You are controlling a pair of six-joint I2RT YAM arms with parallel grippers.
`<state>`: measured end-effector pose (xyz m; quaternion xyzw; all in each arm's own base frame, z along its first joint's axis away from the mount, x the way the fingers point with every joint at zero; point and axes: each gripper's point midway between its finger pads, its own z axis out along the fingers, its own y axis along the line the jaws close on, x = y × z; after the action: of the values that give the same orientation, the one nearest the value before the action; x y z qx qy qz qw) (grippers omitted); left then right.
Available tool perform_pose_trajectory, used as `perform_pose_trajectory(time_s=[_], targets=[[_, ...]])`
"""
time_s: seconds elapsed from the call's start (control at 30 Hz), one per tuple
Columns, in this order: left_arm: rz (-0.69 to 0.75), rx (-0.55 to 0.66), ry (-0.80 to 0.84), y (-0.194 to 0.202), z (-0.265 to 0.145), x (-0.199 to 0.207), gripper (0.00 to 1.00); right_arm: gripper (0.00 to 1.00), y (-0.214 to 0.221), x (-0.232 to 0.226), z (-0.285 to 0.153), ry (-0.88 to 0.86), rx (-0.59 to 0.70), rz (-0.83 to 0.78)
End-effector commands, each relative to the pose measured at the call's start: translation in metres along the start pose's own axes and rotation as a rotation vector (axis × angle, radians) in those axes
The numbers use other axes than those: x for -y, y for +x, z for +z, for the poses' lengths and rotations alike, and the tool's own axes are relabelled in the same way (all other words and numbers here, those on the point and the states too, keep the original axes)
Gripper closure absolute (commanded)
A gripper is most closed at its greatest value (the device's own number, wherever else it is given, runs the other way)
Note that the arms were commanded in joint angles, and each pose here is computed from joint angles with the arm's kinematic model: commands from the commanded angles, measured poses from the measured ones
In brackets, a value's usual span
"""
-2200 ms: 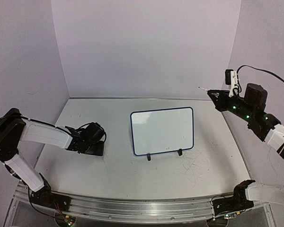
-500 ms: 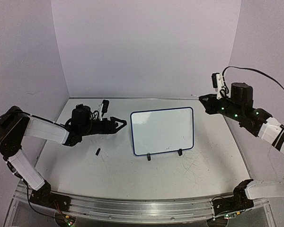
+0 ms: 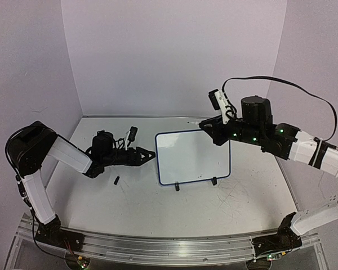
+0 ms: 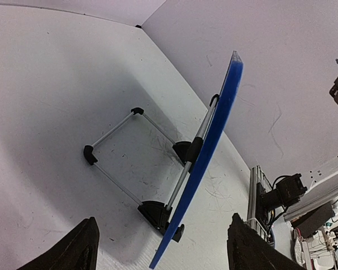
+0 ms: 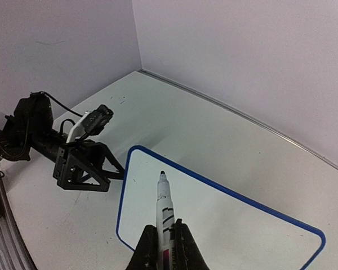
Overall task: Write a sentence on the whiteboard
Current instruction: Hold the whiteboard at the center of the board.
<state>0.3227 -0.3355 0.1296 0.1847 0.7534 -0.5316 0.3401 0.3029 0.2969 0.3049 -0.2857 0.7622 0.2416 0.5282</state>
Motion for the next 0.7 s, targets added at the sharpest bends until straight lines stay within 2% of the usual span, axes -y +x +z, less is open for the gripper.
perform_pose_trajectory(time_s=[0.0,0.13,0.23,0.47,0.67], targets=[[0.046,0.044,0.111,-0.022,0.009,0.018,0.21,1.0,-0.027,-0.028,0.008,-0.068,0.081,-0.067],[0.037,0.022,0.152,-0.017,0.014,0.018,0.23,1.0,-0.012,-0.032,0.031,-0.054,0.023,-0.085],[0.034,0.002,0.171,-0.011,0.018,0.015,0.27,1.0,-0.008,-0.047,0.043,-0.071,0.028,-0.119],[0.043,-0.022,0.22,-0.011,0.031,0.014,0.49,1.0,-0.001,-0.056,0.068,-0.052,0.029,-0.149],[0.062,-0.05,0.259,-0.006,0.035,0.018,0.59,1.0,0.011,-0.063,0.073,-0.069,0.028,-0.162]])
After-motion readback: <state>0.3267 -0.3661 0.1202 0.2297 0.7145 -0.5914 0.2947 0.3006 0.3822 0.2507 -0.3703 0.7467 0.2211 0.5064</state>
